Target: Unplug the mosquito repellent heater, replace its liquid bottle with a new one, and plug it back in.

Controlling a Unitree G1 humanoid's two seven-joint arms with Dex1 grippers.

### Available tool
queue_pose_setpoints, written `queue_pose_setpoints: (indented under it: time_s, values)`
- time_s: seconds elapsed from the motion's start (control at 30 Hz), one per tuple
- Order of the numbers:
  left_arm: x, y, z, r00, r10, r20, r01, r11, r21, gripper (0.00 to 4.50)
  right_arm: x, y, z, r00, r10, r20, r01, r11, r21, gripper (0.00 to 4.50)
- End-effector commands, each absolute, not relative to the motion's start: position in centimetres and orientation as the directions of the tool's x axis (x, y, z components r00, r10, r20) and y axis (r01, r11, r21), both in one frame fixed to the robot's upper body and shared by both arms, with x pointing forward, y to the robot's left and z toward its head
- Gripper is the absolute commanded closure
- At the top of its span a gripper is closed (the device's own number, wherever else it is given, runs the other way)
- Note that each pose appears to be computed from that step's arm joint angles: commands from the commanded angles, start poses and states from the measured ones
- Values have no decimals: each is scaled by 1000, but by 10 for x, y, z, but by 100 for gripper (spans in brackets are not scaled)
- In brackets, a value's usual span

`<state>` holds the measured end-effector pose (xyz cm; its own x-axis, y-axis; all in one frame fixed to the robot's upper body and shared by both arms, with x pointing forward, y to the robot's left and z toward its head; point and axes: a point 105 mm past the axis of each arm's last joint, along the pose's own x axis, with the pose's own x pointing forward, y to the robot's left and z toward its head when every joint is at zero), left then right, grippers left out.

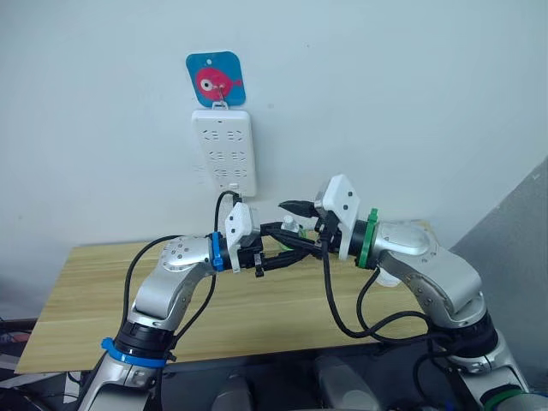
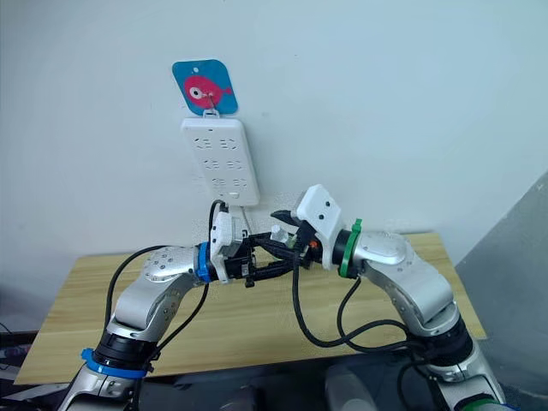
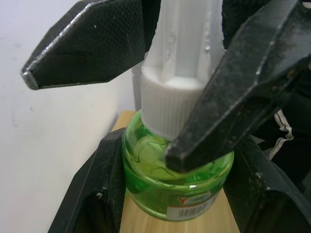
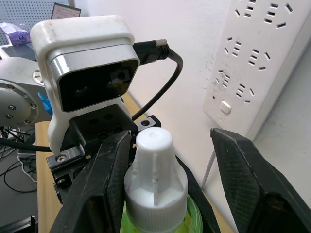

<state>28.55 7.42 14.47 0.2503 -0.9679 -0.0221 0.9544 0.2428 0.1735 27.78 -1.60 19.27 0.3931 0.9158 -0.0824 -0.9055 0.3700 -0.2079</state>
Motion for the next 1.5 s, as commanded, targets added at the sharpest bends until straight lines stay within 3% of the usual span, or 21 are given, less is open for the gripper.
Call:
queue_pose_setpoints:
  time_s: [0.03,0.27,0.43,0.77,1.0,1.13,1.5]
  values:
    - [282,72,157,246,-969,8,944,242,224,217,277,-35,208,378,923,-75,-904,351,-242,180]
    - [283,73,157,254,-967,8,942,250,223,217,261,-68,207,284,939,-193,-946,242,-215,180]
    - [283,74,157,253,-967,5,943,248,222,217,250,-66,204,234,947,-220,-960,190,-204,180]
    - [282,71,158,236,-972,2,947,230,224,217,267,-20,203,310,943,-118,-929,273,-251,180]
    - [280,69,158,227,-974,2,948,222,228,217,281,-13,206,349,933,-91,-911,315,-267,180]
    - [279,70,158,231,-973,1,948,225,227,217,286,-30,207,364,925,-113,-908,325,-265,180]
    - [280,73,156,235,-972,-5,948,228,221,217,259,-90,198,234,917,-324,-963,173,-205,180]
